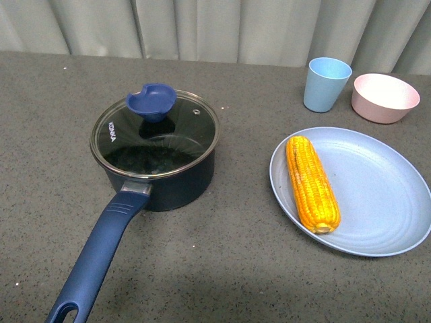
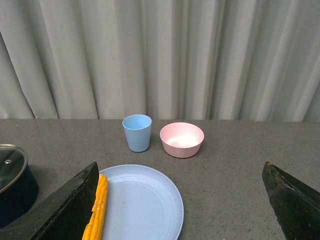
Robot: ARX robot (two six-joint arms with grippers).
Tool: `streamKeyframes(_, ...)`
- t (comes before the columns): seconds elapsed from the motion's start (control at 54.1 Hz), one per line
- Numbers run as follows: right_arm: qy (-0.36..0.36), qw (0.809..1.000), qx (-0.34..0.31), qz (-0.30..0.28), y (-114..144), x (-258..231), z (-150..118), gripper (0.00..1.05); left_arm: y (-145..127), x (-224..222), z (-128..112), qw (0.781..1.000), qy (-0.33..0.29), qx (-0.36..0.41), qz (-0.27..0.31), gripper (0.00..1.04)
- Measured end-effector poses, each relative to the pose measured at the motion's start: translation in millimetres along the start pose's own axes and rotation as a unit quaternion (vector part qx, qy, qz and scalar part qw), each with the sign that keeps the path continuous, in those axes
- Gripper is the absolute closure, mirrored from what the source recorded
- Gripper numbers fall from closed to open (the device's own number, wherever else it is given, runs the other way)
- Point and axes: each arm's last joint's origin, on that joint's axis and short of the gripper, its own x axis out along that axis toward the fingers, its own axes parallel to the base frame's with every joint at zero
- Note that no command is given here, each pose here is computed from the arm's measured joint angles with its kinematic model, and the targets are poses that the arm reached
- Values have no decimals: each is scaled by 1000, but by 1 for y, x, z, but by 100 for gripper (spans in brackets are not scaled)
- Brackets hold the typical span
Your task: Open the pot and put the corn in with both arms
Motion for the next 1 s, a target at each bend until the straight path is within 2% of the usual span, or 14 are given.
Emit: streamKeyframes(0.999,0,1000,0,0,0,0,0,9,0,0,0,1000,0,0,0,7)
